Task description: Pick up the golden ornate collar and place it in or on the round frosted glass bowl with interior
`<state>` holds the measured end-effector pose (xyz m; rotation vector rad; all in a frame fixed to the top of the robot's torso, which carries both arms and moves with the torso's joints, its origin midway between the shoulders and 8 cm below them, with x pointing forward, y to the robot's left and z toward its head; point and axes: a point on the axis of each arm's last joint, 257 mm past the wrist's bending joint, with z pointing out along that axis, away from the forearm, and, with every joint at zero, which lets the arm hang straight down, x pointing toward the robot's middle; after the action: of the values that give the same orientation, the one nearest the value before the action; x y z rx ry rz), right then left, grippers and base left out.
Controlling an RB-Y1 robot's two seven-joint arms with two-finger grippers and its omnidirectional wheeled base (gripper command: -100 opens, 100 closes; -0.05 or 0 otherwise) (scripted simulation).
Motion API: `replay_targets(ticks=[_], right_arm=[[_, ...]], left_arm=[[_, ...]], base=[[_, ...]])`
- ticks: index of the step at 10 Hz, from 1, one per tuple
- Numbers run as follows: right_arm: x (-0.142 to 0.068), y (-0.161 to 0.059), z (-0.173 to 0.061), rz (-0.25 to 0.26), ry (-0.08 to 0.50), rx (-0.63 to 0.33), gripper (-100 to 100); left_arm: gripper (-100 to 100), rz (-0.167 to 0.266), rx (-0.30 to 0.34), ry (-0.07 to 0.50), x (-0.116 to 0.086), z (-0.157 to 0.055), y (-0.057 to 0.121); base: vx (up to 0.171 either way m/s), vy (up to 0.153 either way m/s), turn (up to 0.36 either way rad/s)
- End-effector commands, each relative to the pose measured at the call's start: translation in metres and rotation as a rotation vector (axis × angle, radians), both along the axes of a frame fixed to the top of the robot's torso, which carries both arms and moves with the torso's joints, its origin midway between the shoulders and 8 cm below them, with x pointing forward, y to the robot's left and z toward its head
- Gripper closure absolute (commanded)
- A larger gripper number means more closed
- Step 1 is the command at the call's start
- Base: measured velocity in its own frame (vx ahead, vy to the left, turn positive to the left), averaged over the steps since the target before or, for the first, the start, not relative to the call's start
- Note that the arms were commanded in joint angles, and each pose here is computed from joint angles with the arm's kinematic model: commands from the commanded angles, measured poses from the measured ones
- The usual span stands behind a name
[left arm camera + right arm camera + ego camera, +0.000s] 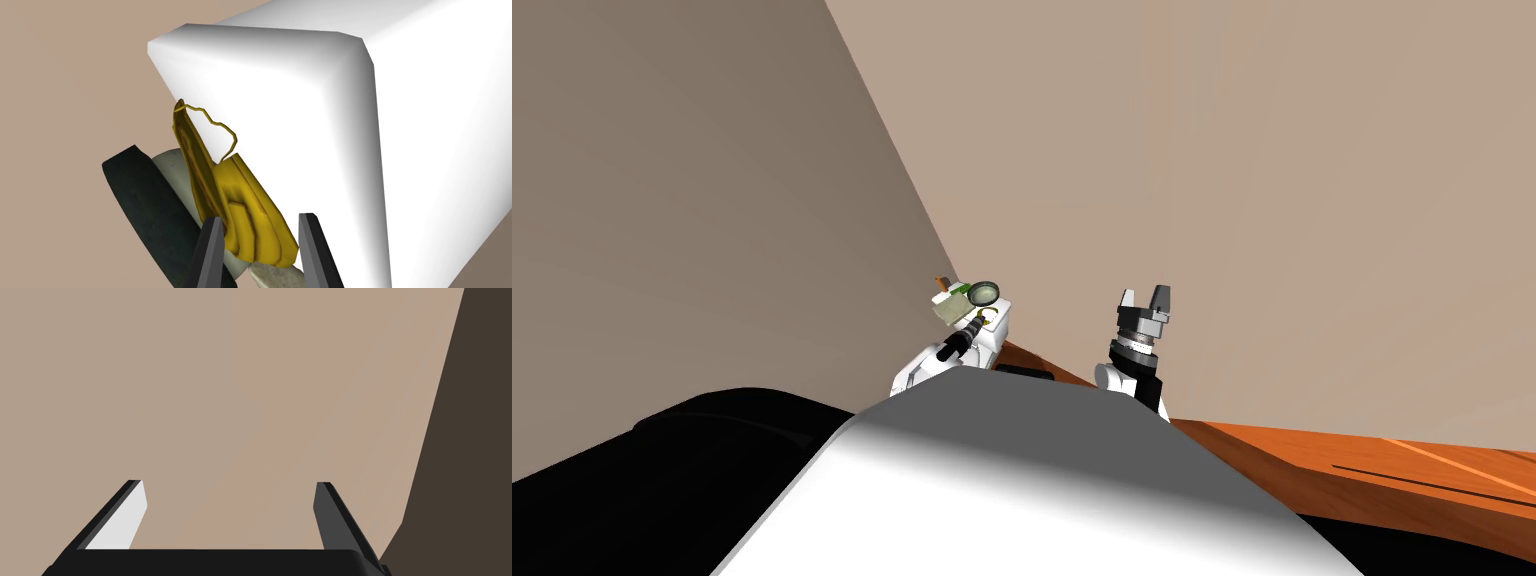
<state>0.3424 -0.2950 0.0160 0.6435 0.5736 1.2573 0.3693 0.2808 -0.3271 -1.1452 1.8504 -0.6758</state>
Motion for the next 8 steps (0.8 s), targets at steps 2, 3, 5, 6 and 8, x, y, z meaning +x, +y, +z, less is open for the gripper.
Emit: replay_targets(ticks=[2,3,5,6,8], right_arm=[[0.000,0.000,0.000,0.000,0.000,0.000,0],[0.000,0.000,0.000,0.000,0.000,0.000,0],[0.000,0.000,0.000,0.000,0.000,0.000,0],[0.000,0.000,0.000,0.000,0.000,0.000,0],[0.000,0.000,0.000,0.000,0.000,0.000,0]], left_arm=[[100,-0.004,0.002,0.003,-0.004,0.005,-0.002],[100,-0.003,0.000,0.000,-0.002,0.002,-0.002],[100,0.010,0.013,-0.065,0.015,0.027,0.004],[100,0.022,0.022,-0.092,0.023,0.037,0.009],[100,0.056,0.046,-0.152,0.039,0.060,0.022]], base=[[-0.014,0.003,0.023],[-0.018,0.003,0.014],[-0.059,0.032,0.026],[-0.213,0.099,0.039],[-0.169,0.072,0.002]])
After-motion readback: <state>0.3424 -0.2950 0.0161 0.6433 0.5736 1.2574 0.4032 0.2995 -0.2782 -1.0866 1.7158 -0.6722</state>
